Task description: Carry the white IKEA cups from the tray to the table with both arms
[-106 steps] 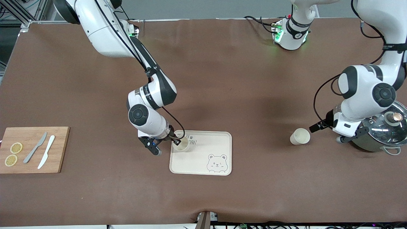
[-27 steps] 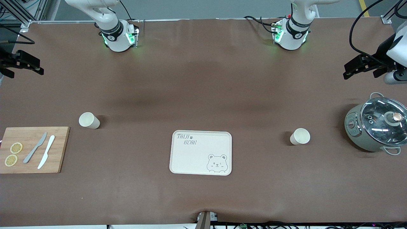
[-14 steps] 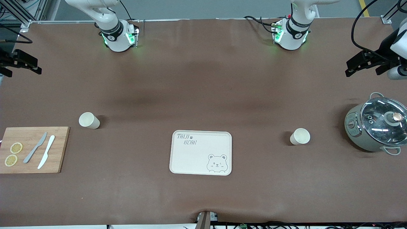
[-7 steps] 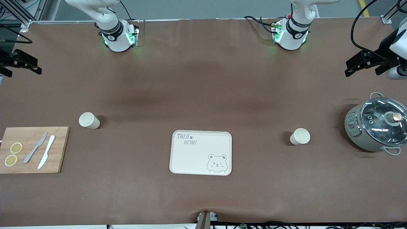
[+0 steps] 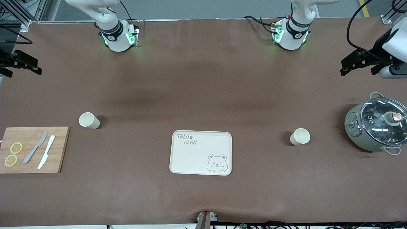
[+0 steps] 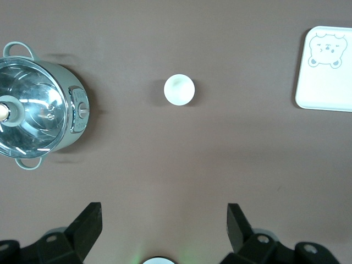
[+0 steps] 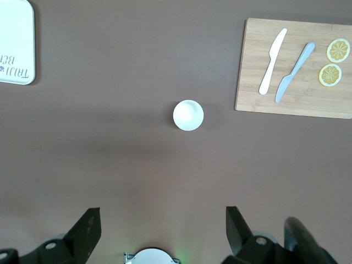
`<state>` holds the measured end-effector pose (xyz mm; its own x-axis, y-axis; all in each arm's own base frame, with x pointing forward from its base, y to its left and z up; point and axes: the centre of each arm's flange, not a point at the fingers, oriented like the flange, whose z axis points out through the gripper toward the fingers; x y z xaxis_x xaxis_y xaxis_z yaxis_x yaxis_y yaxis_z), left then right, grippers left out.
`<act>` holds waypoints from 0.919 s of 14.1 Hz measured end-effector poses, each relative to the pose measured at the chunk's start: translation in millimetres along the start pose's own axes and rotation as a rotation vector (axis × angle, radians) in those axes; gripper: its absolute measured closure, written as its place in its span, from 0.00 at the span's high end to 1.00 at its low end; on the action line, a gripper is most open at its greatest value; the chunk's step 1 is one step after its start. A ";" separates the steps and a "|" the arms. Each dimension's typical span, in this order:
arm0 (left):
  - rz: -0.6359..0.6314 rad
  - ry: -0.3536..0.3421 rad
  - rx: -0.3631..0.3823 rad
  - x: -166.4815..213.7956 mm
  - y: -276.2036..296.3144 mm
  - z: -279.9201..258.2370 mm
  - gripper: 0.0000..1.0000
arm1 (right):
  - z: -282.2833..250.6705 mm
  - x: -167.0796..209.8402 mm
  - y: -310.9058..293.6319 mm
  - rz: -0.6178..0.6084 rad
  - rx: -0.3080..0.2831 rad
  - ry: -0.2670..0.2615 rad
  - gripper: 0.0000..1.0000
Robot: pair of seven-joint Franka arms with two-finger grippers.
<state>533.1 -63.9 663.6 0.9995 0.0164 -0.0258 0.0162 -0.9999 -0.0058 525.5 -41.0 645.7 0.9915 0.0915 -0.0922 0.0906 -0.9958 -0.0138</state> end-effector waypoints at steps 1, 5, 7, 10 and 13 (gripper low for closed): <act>0.000 0.000 0.000 0.0 0.1 0.0 1.00 | 0.0 0.0 -0.2 0.000 0.000 0.000 1.00; -0.002 -0.002 0.000 0.0 -0.9 0.1 1.00 | 0.0 0.3 -1.8 -0.003 0.000 0.000 1.00; -0.002 -0.002 0.000 0.0 -1.0 0.1 1.00 | 0.0 0.4 -2.2 -0.004 0.000 0.000 1.00; -0.003 -0.001 0.000 0.0 -1.8 -0.1 1.00 | 0.0 -0.2 1.7 0.003 0.001 0.000 1.00; -0.005 0.001 0.000 0.1 -2.8 -0.9 1.00 | 0.0 -1.4 8.4 0.015 0.003 0.001 1.00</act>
<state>533.2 -61.1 664.5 0.9995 0.0215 -0.0252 0.0213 -0.9998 -0.0057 524.9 -49.5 645.7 0.9929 0.0761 -0.0912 0.0750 -0.9971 -0.0158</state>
